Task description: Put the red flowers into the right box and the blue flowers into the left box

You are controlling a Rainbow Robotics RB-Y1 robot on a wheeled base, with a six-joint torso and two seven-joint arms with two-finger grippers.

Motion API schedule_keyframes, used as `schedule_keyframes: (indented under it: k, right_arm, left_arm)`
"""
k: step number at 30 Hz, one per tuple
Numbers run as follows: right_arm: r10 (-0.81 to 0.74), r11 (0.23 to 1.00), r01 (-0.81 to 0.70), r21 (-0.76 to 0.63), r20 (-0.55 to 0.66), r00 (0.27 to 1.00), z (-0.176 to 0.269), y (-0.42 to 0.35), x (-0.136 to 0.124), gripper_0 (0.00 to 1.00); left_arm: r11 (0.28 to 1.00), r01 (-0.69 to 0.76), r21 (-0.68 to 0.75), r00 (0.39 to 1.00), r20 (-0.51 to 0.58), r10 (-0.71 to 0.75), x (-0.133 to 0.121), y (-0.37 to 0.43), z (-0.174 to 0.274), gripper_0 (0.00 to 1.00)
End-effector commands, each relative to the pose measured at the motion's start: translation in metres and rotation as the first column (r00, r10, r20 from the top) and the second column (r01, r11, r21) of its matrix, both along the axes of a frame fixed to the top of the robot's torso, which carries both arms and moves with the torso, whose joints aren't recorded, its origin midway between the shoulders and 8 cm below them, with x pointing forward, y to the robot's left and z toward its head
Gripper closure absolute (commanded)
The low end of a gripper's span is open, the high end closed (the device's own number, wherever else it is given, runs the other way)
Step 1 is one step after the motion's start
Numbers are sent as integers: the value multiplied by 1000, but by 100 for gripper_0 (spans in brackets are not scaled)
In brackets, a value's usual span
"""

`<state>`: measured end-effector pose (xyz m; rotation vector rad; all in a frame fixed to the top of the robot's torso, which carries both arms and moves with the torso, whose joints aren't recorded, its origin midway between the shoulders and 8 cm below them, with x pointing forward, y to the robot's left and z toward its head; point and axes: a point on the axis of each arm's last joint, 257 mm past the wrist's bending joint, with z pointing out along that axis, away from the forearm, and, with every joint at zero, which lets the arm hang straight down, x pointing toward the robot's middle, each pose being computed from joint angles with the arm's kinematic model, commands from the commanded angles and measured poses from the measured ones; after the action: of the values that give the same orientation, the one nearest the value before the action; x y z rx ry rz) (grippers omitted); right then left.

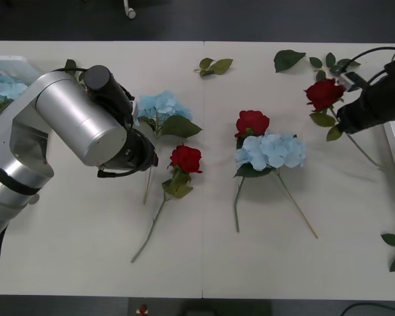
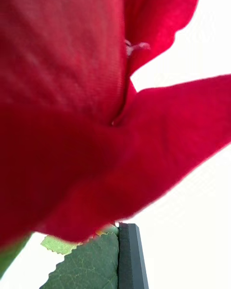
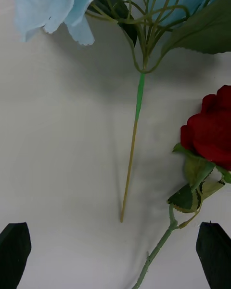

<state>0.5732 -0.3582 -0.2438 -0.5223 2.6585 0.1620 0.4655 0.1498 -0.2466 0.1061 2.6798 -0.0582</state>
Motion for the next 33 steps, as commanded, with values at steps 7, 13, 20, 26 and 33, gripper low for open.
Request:
schedule_keyframes:
  k: [7, 13, 20, 26, 33]
  right_arm:
    - [-186, 982, 186, 11, 134, 973, 125, -131, -11, 100]
    - [-279, 949, 292, -121, 117, 953, 139, -210, -45, 100]
    - [-394, 882, 419, -215, 149, 907, 117, -275, -61, 100]
    - [-468, 826, 520, -218, 248, 848, 100, -305, -50, 100]
    - [-505, 793, 569, -216, 289, 813, 85, -314, -45, 100]
  left_arm:
    - [995, 97, 12, 994, 51, -97, 53, -23, 1, 0]
    - [990, 130, 45, 990, 42, -132, 73, -16, -11, 0]
    - [984, 161, 74, 986, 34, -164, 81, -15, -26, 0]
    - [977, 194, 90, 979, 37, -198, 78, -25, -44, 0]
    - [974, 208, 94, 977, 31, -211, 74, -30, -49, 0]
